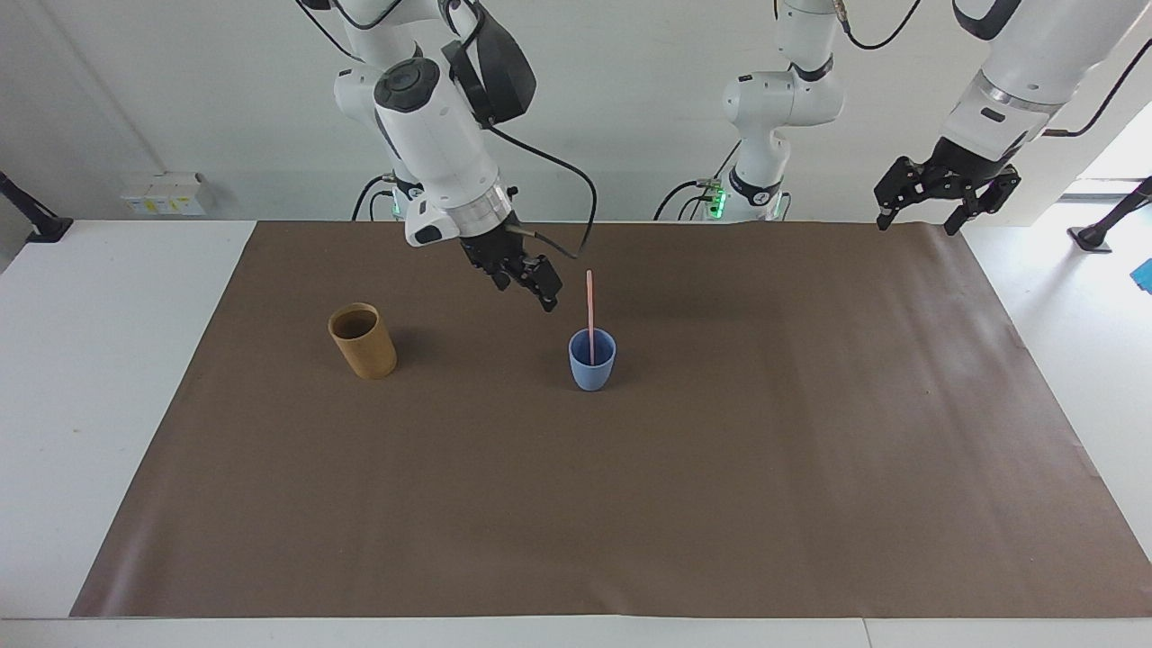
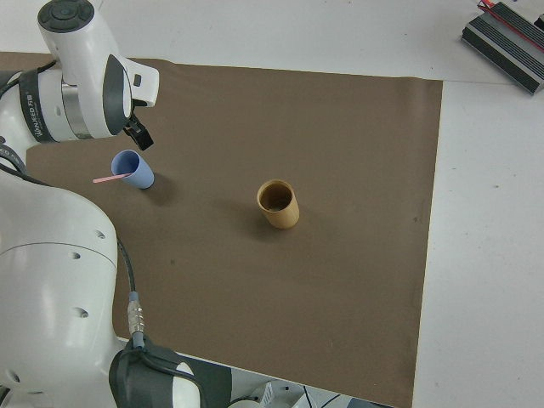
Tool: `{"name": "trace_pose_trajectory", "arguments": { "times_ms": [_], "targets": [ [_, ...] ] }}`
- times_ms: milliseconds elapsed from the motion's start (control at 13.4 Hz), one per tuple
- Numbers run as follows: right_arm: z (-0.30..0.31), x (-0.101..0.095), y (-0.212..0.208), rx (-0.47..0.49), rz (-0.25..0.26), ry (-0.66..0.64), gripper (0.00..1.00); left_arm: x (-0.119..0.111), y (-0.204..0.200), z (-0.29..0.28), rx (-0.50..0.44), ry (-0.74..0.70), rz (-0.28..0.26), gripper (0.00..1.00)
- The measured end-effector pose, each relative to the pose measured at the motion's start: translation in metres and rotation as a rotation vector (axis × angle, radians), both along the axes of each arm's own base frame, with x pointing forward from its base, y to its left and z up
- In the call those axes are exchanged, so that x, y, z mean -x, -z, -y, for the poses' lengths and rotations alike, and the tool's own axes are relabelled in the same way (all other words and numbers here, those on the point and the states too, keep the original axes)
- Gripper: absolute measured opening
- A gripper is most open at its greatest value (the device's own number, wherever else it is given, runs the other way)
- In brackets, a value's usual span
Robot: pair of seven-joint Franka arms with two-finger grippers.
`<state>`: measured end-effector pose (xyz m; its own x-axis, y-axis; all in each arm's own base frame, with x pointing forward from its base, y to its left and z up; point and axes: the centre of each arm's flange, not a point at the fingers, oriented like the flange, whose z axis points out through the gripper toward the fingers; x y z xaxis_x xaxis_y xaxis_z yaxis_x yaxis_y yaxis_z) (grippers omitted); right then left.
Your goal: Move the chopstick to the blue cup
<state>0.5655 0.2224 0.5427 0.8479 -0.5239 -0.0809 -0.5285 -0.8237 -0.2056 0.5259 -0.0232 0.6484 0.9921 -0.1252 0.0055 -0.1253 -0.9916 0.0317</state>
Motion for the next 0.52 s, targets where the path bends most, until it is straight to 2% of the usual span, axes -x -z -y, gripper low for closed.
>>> {"name": "trace_pose_trajectory", "arguments": {
  "times_ms": [298, 521],
  "targets": [
    [0.049, 0.019, -0.04, 0.131, 0.036, -0.222, 1.0, 0.0, 0.0, 0.0, 0.0, 0.0, 0.0, 1.0],
    [0.083, 0.026, -0.058, 0.176, 0.047, -0.337, 1.0, 0.0, 0.0, 0.0, 0.0, 0.0, 0.0, 1.0]
  ]
}}
